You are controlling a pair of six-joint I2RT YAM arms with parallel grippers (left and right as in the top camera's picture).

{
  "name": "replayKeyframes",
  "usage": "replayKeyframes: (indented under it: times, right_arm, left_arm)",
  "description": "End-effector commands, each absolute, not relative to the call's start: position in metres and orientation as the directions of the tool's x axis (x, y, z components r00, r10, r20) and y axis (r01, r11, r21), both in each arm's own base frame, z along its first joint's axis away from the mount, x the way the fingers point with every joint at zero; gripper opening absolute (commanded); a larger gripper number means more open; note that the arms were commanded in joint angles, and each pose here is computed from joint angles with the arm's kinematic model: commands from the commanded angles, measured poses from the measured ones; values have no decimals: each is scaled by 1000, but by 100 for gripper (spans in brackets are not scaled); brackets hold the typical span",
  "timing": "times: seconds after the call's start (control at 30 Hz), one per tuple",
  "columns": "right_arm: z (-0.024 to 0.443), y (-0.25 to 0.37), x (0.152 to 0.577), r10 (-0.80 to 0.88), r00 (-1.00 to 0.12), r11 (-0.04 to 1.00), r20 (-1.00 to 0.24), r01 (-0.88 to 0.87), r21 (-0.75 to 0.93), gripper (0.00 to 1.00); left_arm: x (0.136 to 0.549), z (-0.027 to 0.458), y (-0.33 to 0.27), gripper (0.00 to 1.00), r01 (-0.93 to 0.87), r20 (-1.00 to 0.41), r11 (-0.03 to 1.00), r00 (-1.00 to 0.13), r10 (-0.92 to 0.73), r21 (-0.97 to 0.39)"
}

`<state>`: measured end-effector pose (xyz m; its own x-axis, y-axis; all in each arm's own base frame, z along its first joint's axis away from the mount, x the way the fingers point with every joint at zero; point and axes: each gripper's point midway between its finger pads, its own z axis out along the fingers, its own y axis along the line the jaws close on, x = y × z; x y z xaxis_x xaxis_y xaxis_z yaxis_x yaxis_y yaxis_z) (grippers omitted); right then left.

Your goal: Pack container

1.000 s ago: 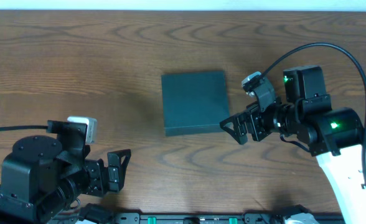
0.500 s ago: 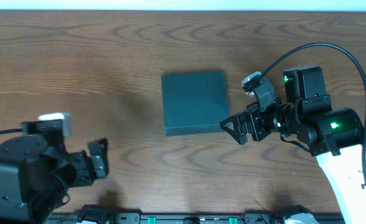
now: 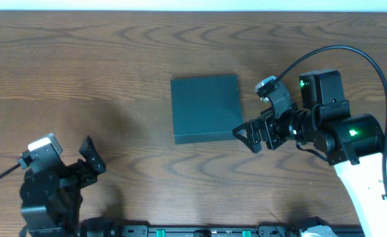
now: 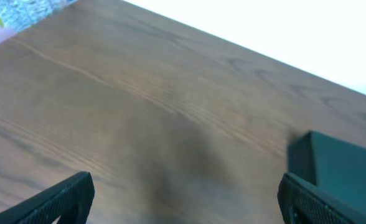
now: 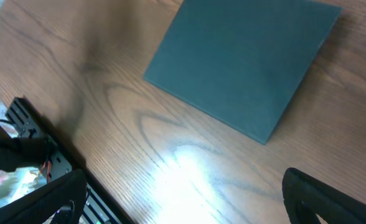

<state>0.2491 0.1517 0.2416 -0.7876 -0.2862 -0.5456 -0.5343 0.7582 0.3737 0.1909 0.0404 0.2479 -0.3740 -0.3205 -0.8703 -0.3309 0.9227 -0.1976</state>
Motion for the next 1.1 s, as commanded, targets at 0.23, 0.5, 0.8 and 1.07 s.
replayKeyframes:
  times: [0.23, 0.5, 0.8, 1.07]
  right_arm:
    - [243, 153, 247, -295, -780, 752, -553, -546, 368, 99]
    - [243, 153, 247, -295, -780, 752, -553, -546, 368, 99]
    - [243, 153, 247, -295, -780, 752, -553, -546, 368, 99]
    - [243, 153, 247, -295, -780, 752, -553, -546, 368, 99]
  left_arm:
    - [192, 172, 61, 95, -425, -883, 870, -268, -386, -252]
    - [195, 138, 61, 95, -430, -878, 862, -259, -402, -268]
    - [196, 114, 61, 95, -441, -862, 860, -297, -410, -257]
    - [198, 95, 62, 95, -453, -848, 851, -312, -429, -264]
